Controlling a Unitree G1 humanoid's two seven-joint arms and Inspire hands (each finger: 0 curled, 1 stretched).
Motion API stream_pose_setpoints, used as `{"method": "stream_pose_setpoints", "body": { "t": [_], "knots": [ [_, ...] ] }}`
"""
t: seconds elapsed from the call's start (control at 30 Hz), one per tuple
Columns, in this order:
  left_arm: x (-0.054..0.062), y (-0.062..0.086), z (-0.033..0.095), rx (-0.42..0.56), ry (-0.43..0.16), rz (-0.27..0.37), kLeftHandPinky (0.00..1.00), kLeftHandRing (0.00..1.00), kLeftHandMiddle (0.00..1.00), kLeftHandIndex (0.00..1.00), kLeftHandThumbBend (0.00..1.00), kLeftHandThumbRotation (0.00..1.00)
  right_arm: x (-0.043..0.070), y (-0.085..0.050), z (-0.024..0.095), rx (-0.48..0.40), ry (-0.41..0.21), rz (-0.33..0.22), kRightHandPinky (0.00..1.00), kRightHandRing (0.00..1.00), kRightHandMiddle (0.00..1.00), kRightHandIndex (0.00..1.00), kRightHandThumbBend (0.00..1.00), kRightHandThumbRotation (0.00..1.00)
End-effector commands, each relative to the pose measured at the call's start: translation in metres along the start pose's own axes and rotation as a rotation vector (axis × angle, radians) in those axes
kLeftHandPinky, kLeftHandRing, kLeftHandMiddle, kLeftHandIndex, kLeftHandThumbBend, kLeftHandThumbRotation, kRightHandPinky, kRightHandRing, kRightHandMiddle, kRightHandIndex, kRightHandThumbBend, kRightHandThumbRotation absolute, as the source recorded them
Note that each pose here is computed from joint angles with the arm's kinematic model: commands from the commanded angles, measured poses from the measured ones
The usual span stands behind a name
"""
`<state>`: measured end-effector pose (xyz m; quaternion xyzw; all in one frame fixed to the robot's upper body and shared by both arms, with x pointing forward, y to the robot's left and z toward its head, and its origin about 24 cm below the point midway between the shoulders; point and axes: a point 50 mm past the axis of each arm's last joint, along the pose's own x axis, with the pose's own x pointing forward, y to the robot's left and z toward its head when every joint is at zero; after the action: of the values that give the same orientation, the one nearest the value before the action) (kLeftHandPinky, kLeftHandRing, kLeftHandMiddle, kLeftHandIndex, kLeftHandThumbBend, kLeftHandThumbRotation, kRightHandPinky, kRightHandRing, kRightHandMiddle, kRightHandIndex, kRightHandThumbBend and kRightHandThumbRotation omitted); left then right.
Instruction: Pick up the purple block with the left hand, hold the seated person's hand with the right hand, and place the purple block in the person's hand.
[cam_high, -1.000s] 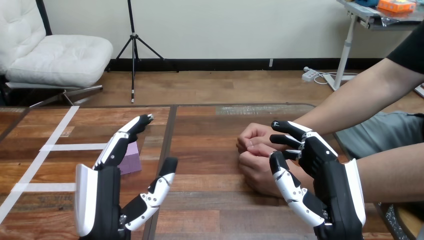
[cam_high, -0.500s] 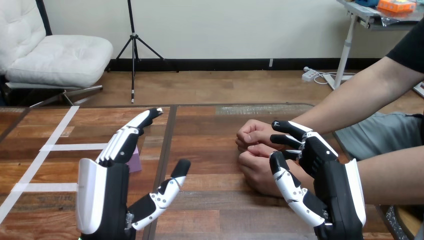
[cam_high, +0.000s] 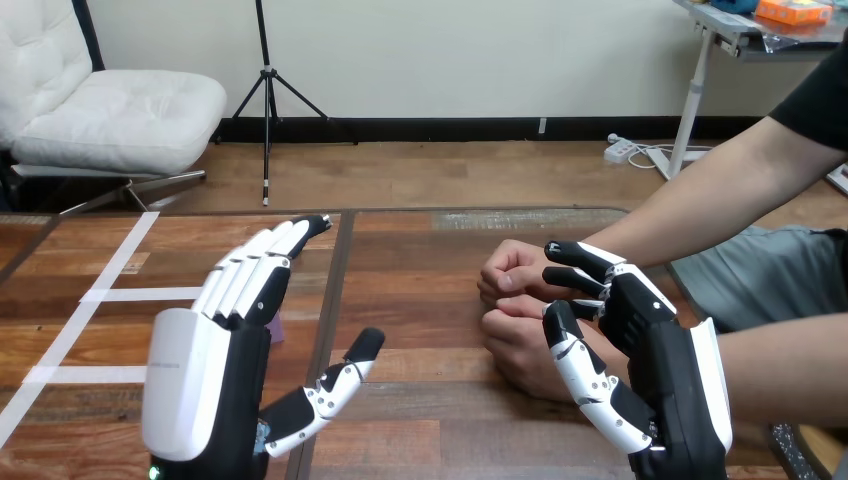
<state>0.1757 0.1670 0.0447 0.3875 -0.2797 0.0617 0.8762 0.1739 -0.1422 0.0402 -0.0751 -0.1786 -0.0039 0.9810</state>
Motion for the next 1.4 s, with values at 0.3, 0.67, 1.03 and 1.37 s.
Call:
{"method": "stream_pose_setpoints", "body": {
  "t": [0.3,0.67,1.03,1.37],
  "knots": [
    [0.02,0.011,0.001,0.121,-0.043,0.006,0.9,0.89,0.89,0.87,0.61,0.41,0.011,-0.001,0.006,0.0,-0.063,-0.019,0.61,0.74,0.78,0.72,0.37,0.44],
    [0.026,0.015,-0.007,0.189,-0.032,0.015,0.88,0.88,0.88,0.85,0.62,0.33,0.01,-0.003,0.005,0.01,-0.059,-0.023,0.6,0.73,0.78,0.72,0.37,0.45],
    [0.029,0.02,-0.013,0.253,-0.014,0.029,0.89,0.89,0.89,0.87,0.62,0.32,0.01,-0.006,0.005,0.01,-0.059,-0.023,0.6,0.73,0.77,0.71,0.37,0.45],
    [0.031,0.022,-0.017,0.293,-0.001,0.039,0.89,0.89,0.89,0.88,0.62,0.33,0.01,-0.006,0.004,0.013,-0.056,-0.018,0.61,0.73,0.77,0.71,0.37,0.44]
  ]
}}
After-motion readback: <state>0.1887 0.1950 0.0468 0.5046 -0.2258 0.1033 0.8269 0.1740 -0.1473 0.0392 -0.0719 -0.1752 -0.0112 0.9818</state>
